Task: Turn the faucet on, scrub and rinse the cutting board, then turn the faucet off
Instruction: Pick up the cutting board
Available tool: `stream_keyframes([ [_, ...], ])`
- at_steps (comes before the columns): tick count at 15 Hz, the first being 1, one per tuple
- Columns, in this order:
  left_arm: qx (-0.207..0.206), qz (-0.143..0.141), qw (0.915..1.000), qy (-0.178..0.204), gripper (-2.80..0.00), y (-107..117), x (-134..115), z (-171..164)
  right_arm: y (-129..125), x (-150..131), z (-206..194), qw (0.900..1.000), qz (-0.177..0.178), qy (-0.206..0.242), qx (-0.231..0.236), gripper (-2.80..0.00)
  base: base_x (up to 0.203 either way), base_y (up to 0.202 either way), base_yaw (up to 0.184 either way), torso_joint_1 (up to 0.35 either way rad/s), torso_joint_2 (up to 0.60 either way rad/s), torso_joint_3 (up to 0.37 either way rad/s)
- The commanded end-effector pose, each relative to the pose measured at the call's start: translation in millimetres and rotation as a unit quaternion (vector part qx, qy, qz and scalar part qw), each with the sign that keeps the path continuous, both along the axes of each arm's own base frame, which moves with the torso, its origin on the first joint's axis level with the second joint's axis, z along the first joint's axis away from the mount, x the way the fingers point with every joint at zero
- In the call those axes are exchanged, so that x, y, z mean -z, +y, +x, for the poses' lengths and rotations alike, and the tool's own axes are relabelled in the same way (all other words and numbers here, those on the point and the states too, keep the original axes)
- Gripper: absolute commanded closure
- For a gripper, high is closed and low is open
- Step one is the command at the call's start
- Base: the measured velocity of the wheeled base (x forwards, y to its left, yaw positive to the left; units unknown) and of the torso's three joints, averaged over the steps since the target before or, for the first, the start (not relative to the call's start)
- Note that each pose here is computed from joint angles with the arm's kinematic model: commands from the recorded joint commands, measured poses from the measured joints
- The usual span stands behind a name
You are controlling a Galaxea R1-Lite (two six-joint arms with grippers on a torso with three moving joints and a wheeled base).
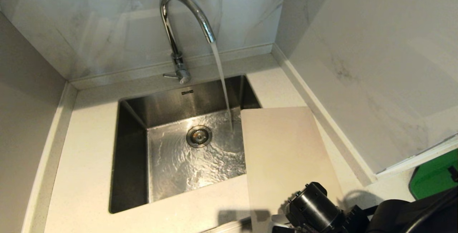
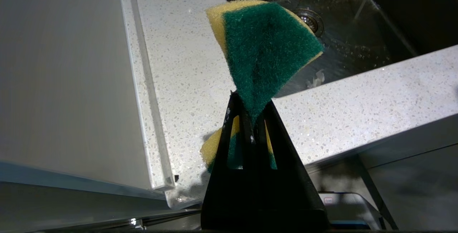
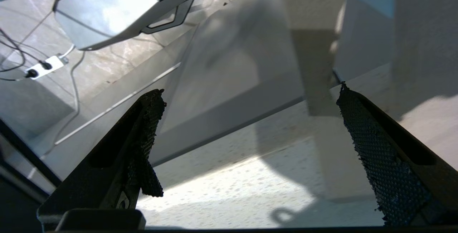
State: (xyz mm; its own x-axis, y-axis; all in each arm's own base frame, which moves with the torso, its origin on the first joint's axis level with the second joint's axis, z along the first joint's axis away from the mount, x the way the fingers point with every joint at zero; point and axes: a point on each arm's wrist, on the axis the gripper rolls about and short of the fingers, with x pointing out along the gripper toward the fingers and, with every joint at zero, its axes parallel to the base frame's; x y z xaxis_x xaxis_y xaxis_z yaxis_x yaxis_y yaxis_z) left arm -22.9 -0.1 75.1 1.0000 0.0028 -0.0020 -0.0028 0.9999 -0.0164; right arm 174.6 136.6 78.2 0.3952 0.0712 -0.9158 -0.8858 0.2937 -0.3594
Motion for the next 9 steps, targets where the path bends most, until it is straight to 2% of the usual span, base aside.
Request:
stream_keyframes([
  [1,0.000,0.000,1.0000,0.001,0.00,0,1,0,0,-2,5,1.000,-0.003,-0.006,-0.004,-2.80,0.000,0.000,0.000,0.000,0.00,0.000],
  [9,0.000,0.000,1.0000,0.001,0.00,0,1,0,-4,-6,20,1.000,-0.022,-0.012,-0.003,-2.80,0.000,0.000,0.000,0.000,0.00,0.000],
])
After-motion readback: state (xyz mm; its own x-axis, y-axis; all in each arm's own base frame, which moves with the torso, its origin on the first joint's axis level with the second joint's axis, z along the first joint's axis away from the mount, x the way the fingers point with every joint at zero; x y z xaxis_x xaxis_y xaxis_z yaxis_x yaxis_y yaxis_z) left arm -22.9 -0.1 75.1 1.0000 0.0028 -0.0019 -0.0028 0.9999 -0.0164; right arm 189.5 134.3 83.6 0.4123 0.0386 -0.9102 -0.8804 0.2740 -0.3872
